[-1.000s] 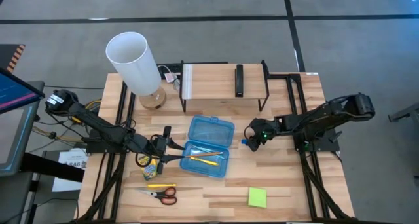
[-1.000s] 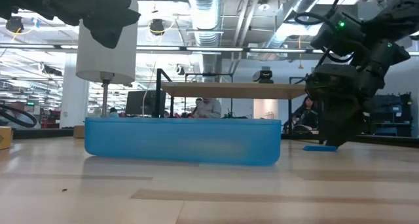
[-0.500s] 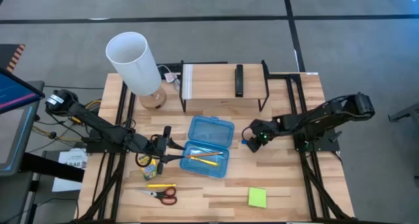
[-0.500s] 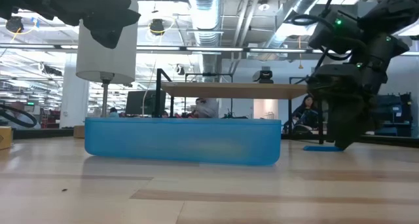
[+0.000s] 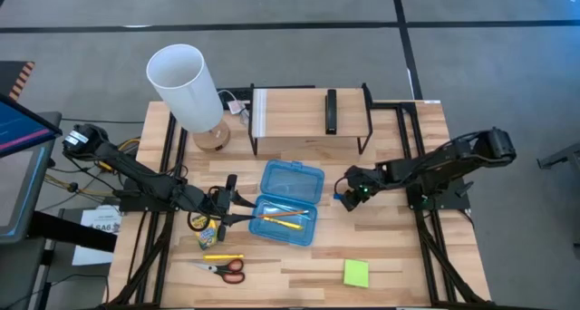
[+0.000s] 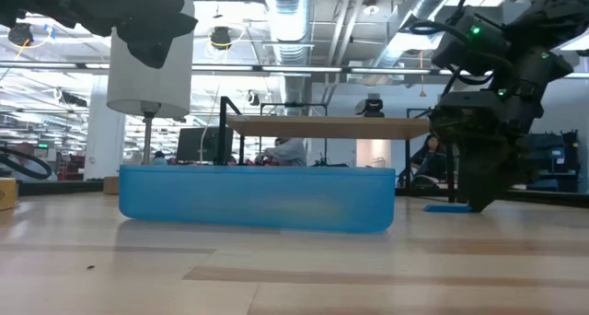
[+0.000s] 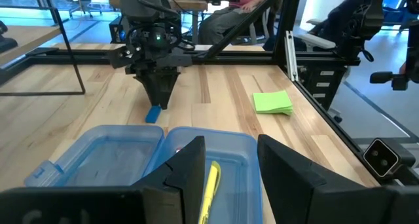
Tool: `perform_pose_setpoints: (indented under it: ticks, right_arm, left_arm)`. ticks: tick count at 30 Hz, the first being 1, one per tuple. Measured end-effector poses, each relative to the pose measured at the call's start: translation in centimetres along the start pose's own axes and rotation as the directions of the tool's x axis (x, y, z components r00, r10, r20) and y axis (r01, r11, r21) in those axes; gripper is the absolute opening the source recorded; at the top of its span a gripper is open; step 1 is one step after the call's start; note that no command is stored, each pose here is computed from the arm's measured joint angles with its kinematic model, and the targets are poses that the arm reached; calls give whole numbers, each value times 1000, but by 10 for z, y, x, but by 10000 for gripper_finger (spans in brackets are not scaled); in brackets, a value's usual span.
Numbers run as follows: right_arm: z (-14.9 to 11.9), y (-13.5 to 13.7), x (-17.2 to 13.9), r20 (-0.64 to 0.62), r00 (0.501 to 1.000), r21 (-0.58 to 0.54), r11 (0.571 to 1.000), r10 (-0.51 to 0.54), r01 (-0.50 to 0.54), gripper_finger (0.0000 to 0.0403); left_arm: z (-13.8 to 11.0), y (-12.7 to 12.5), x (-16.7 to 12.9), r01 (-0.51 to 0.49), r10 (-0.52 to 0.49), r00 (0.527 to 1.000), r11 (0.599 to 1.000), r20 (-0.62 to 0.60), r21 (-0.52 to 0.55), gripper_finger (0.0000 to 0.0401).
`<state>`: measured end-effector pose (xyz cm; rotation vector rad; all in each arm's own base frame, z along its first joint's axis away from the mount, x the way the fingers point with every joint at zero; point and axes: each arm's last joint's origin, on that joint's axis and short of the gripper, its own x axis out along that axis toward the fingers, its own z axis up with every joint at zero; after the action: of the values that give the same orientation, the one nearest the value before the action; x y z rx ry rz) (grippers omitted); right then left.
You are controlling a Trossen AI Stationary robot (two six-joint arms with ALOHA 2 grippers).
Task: Pack school essentials
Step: Put the blue eraser into the blue supply box
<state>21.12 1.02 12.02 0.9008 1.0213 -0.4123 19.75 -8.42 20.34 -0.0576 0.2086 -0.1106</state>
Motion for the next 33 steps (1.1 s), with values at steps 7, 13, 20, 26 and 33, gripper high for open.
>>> perform_pose_setpoints:
  ticks: [7,13,20,26,33]
  right_arm:
    - [1,-1,10,-8,1000,-22,1000,-12,11,119]
    - [5,-4,14,5,1000,-49,999,-13,13,62]
    - [8,-3,6,44,999,-108,994,-4,8,7]
    - [5,-1,-7,76,997,-141,990,4,7,3]
    - [-2,5,-25,119,992,-162,987,31,-12,2]
  left_arm:
    - [0,0,0,-1,1,1000,1000,-3,7,127]
    - [-1,0,0,-1,1,1000,1000,-6,7,127]
    - [-1,0,0,1,-1,1000,1000,-5,6,127]
    - [0,0,0,0,0,1000,1000,-5,6,127]
    - [0,0,0,0,0,1000,1000,-4,4,127]
